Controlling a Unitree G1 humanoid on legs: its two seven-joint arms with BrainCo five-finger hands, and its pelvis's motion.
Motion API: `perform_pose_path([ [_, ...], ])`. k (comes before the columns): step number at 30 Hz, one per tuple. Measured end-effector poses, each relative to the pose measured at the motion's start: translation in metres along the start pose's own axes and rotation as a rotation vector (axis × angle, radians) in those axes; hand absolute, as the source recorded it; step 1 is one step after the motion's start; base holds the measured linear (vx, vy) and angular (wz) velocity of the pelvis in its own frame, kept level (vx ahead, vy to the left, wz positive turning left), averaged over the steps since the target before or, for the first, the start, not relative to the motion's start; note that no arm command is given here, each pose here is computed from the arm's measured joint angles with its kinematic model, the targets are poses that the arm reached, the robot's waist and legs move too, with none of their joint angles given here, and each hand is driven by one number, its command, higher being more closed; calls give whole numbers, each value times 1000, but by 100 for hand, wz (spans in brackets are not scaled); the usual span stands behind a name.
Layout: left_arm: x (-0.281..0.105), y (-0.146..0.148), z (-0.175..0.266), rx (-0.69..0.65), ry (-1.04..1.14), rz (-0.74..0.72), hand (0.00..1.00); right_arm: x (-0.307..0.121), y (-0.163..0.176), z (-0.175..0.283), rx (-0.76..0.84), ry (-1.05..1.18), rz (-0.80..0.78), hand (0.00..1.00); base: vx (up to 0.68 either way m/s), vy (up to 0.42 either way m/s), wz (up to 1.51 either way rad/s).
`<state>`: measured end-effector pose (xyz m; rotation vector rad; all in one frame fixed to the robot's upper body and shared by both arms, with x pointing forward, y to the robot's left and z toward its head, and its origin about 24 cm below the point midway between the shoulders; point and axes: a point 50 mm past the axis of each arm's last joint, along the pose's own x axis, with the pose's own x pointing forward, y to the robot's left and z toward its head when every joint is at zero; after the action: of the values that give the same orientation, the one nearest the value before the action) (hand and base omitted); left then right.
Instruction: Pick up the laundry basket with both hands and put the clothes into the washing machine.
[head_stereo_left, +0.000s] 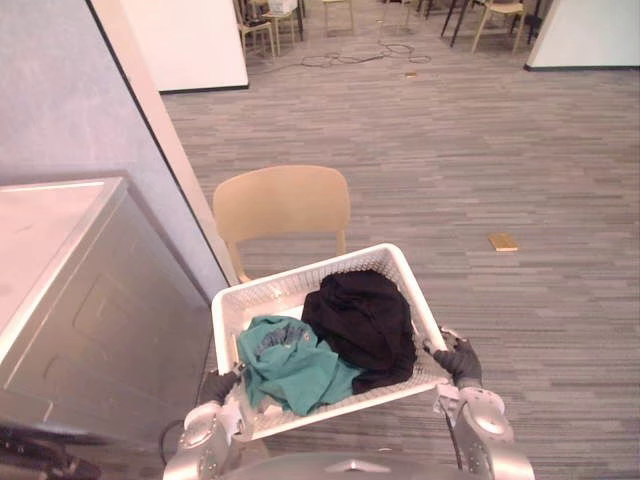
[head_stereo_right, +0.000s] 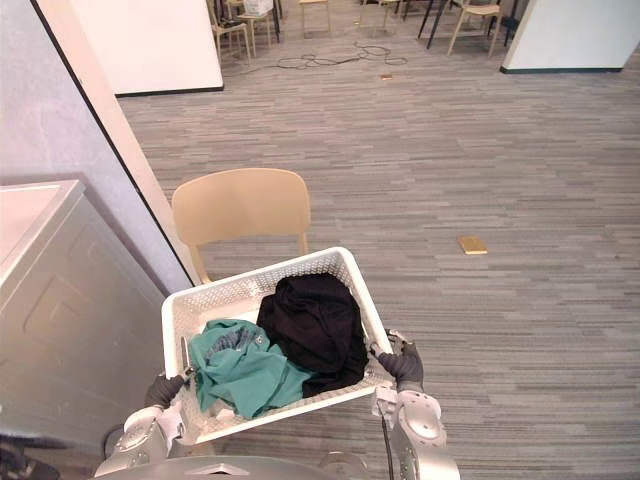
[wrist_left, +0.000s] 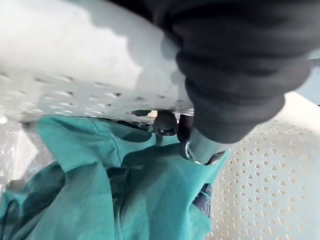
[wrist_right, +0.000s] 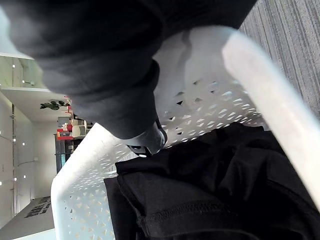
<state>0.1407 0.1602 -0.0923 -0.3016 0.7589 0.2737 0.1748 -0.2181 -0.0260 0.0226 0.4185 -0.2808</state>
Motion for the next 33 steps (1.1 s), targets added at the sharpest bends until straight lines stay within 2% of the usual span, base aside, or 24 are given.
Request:
perform_pose_path([
  [4,3,28,13,98,-24,50,100,2,23,-16,53,71,42,100,111,384,-5],
  [10,12,23,46,134,-128,24,100,16,33,7,28,-10,74,100,-64,209,10],
  [15,25,-3,101,160,-280,-40,100,42,34,57,-29,-169,99,100,-221,-32,21],
  [19,38,-35,151,214,-390,-85,100,71,36,117,-111,-311,109,100,-243,-105,9],
  [25,37,-71,211,272,-532,-106,100,77,42,188,-135,-504,80,100,-165,-64,-8],
  [33,23,-102,281,274,-684,-88,100,72,51,227,-72,-615,19,100,6,-47,-11],
])
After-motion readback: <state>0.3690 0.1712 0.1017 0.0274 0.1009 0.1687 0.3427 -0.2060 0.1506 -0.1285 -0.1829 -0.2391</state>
